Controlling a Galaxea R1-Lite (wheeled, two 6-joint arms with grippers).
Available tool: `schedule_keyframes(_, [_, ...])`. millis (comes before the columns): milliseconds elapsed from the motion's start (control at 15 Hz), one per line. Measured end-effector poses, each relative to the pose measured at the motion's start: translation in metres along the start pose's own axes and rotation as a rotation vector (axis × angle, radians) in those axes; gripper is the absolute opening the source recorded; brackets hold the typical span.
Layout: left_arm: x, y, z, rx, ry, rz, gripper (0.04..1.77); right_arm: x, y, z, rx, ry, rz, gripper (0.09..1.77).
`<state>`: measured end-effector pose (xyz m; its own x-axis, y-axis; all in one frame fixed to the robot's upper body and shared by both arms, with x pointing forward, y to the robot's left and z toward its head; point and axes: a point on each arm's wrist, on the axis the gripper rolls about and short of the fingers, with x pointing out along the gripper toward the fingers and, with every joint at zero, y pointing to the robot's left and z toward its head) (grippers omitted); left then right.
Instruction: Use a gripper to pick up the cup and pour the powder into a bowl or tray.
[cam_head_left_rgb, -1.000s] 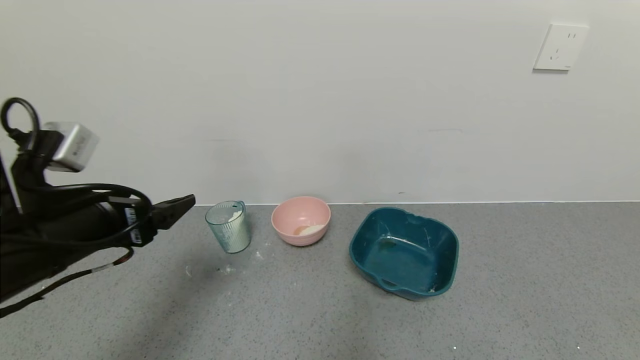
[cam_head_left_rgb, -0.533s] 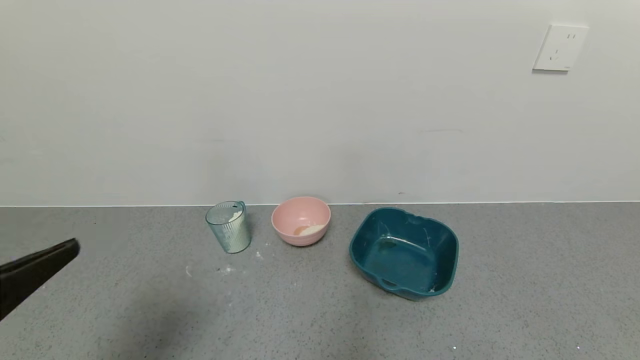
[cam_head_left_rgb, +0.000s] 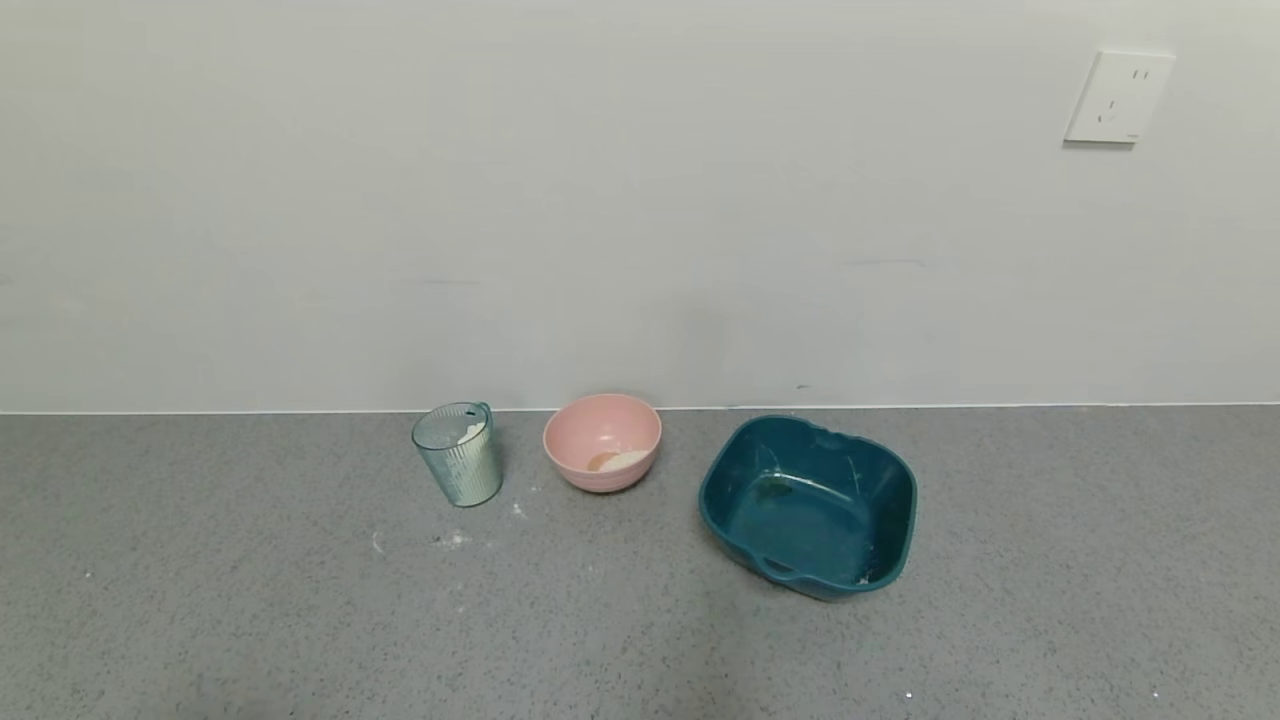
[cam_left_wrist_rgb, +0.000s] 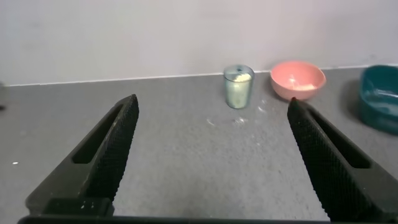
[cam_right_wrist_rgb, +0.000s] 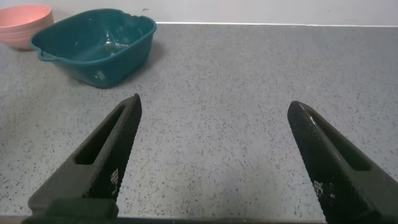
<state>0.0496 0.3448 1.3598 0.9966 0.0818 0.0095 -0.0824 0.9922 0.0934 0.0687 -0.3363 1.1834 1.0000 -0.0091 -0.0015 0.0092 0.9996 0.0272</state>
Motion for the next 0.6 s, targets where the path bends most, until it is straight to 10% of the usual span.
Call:
schedule_keyframes(267, [-0.021, -0.005, -0.003, 0.073, -0.058, 0.139, 1.71, 0.0, 0.0, 0.0, 0.0, 0.0, 0.0, 1.71])
schedule_keyframes(600, [-0.046, -0.01, -0.041, 0.085, -0.159, 0.019, 1.72, 0.0, 0.0, 0.0, 0.0, 0.0, 0.0, 1.71])
